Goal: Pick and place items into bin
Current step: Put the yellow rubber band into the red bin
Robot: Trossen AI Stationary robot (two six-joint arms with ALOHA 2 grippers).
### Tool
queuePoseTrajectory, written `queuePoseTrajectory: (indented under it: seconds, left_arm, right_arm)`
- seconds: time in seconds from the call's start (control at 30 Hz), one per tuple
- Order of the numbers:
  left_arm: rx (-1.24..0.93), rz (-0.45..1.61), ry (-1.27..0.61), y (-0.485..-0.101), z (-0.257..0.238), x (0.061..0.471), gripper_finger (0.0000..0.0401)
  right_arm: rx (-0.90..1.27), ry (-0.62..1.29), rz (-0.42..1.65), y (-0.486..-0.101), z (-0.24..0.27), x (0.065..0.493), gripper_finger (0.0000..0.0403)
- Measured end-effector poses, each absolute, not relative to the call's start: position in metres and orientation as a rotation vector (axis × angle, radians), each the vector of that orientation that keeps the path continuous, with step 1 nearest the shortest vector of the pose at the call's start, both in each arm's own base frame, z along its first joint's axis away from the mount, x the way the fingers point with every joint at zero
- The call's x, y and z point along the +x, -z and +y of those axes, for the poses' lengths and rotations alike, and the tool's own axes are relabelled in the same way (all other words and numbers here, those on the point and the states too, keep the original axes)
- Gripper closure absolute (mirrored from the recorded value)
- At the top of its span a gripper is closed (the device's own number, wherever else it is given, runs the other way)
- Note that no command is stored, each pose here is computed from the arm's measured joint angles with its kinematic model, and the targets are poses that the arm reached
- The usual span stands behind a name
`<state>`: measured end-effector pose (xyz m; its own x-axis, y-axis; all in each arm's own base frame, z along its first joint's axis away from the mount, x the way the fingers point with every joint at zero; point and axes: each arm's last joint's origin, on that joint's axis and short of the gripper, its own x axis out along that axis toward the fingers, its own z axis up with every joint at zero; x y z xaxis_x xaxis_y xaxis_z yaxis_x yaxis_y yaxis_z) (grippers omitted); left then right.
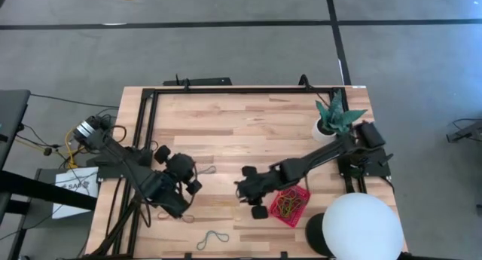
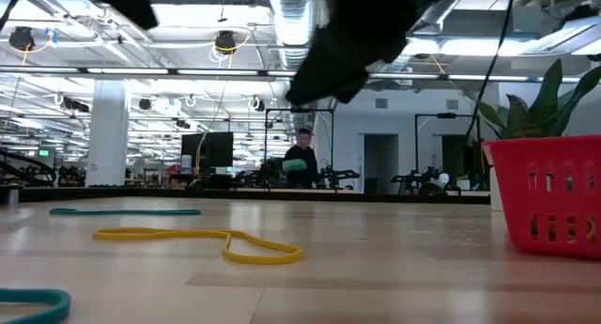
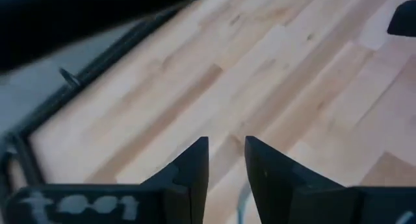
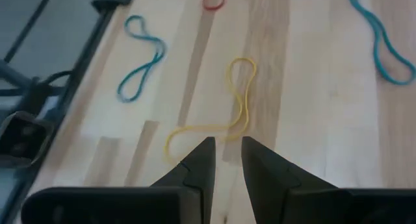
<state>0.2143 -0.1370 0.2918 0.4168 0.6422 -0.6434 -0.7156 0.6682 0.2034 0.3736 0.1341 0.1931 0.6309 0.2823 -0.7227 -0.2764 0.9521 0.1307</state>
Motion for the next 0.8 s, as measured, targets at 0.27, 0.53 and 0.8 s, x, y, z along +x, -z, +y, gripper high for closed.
queuePoseTrajectory:
  seconds: [0.27, 0.53, 0.8]
  left_arm:
    - [-0.246, 0.673, -0.797, -0.222, -0.146, 0.206, 0.0310]
    - [-0.246, 0.531, -0.798, -0.197, -0.142, 0.205, 0.0310]
    - [-0.267, 0.544, -0.804, -0.196, -0.141, 0.205, 0.0310]
  right_arm:
    - [0.008, -0.234, 0.887, -0.157, 0.144, 0.408, 0.0332]
    - [0.006, -0.221, 0.946, -0.127, 0.146, 0.423, 0.0332]
    - [0.038, -0.213, 0.945, -0.127, 0.147, 0.424, 0.0332]
